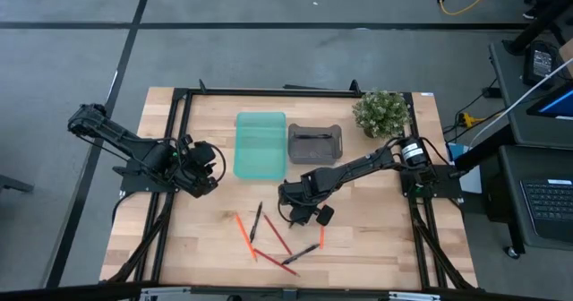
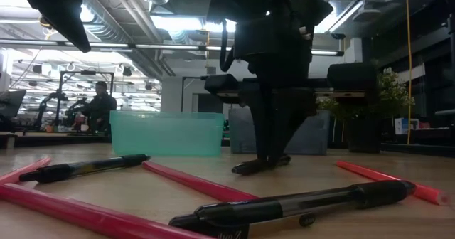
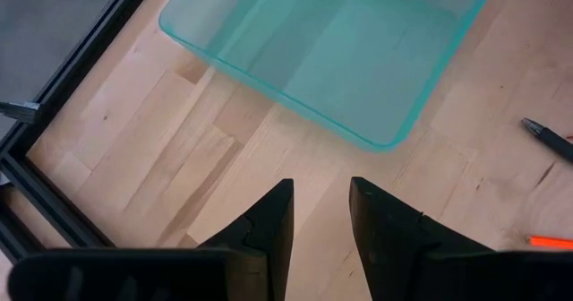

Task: Sort pens & pencils
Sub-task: Put the black pen into the black bin

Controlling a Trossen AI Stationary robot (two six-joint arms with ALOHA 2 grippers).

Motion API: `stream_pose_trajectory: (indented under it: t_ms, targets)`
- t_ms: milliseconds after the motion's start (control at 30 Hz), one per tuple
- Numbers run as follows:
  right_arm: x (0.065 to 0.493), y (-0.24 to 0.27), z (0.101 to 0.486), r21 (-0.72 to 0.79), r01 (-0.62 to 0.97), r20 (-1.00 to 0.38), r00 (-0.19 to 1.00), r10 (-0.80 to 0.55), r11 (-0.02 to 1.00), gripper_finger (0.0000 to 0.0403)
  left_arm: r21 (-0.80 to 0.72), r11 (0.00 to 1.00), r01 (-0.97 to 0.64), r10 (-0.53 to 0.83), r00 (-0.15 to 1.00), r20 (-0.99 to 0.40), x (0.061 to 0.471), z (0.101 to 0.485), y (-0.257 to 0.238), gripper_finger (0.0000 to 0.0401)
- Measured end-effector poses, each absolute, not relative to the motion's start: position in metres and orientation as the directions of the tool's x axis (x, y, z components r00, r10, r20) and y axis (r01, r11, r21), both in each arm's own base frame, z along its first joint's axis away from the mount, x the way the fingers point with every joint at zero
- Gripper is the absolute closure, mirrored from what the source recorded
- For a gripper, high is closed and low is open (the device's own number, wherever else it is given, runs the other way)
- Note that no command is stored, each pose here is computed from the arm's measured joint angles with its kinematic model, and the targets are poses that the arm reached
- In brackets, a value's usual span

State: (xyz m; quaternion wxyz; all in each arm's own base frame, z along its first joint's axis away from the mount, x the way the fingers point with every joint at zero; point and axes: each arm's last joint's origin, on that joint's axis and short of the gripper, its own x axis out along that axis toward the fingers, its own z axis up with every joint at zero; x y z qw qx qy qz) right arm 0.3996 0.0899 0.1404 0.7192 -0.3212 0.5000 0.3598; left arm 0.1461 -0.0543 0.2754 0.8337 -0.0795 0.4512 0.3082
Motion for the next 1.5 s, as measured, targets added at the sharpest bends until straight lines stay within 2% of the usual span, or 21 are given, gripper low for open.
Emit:
stream_pose_trajectory:
  t_ms: [167, 400, 900, 1500]
  targets:
    - [0.402, 0.090, 0.148, -0.126, -0.831, -0.960, 0.239, 0.144, 0.542, 0.0380, 0.146, 0.797, -0.586, 0.442, 0.403, -0.801, 0.146, 0.275, -0.054, 0.0296]
    - [0.404, 0.092, 0.156, -0.109, -0.810, -0.962, 0.233, 0.146, 0.577, 0.0399, 0.145, 0.797, -0.586, 0.442, 0.404, -0.801, 0.146, 0.276, -0.054, 0.0296]
    - [0.405, 0.091, 0.157, -0.097, -0.781, -0.959, 0.240, 0.153, 0.617, 0.0288, 0.142, 0.797, -0.587, 0.441, 0.405, -0.801, 0.146, 0.276, -0.054, 0.0296]
    - [0.397, 0.083, 0.131, -0.089, -0.772, -0.942, 0.270, 0.199, 0.629, 0.0303, 0.140, 0.796, -0.588, 0.444, 0.411, -0.796, 0.147, 0.276, -0.055, 0.0296]
